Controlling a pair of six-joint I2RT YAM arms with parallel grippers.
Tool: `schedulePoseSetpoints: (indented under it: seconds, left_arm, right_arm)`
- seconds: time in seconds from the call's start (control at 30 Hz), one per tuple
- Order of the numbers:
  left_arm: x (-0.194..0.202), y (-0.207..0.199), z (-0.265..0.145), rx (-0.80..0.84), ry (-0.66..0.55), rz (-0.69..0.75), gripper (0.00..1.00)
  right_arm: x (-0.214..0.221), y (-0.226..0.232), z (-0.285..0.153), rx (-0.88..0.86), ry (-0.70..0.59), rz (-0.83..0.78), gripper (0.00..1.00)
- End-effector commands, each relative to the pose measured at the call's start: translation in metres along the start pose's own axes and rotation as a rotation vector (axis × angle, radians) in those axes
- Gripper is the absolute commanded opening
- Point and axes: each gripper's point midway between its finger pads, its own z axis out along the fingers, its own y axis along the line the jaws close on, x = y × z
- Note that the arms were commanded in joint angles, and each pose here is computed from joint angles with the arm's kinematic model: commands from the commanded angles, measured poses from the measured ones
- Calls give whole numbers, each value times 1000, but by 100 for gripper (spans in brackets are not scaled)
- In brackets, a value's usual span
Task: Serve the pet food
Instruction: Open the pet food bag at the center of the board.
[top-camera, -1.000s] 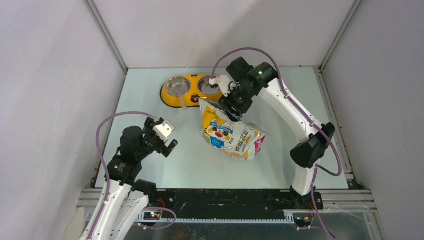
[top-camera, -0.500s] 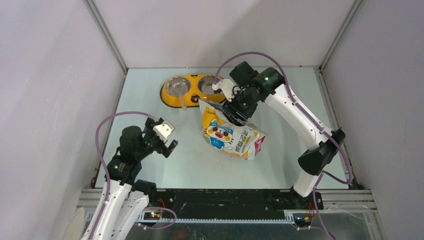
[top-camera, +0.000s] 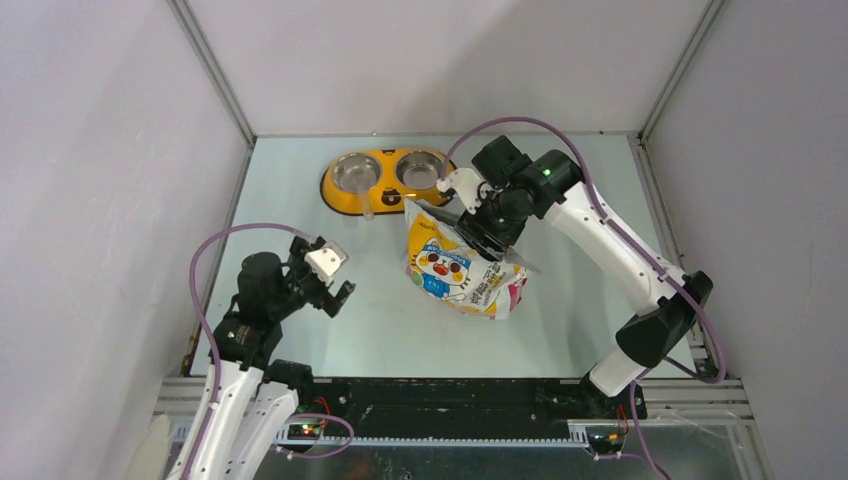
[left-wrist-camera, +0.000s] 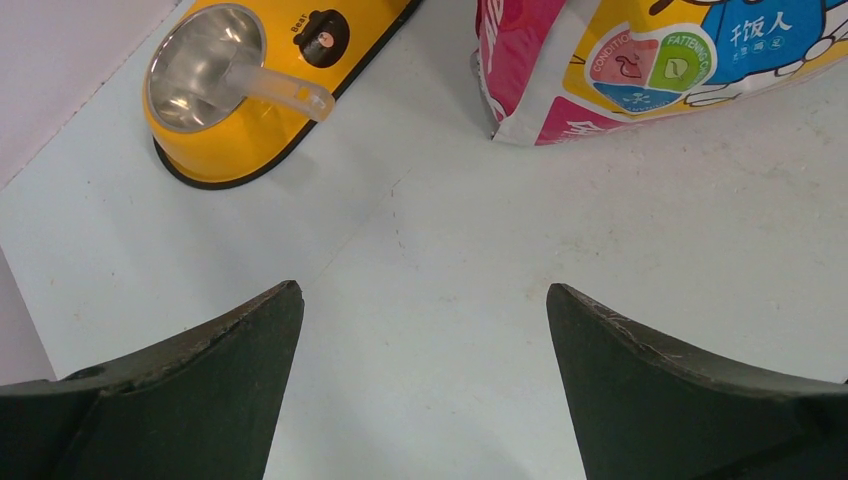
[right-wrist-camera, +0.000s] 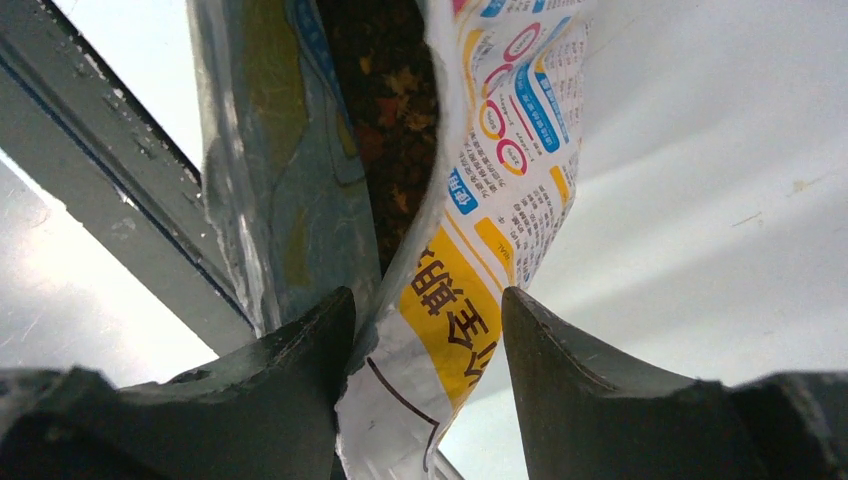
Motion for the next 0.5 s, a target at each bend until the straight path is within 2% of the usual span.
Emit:
schedulePoseSetpoints:
  seconds: [0.0, 0.2, 0.47]
  left_arm:
    - [-15, 2, -4, 6, -42, 2, 100]
    - [-14, 1, -4, 10, -41, -1, 100]
    - [-16, 1, -6, 8, -49, 2, 100]
  right_arm:
    - [18, -14, -9, 80, 15, -7, 59]
    - [-1, -23, -17, 111, -69, 10, 59]
    - [3, -36, -14, 154, 28, 5, 59]
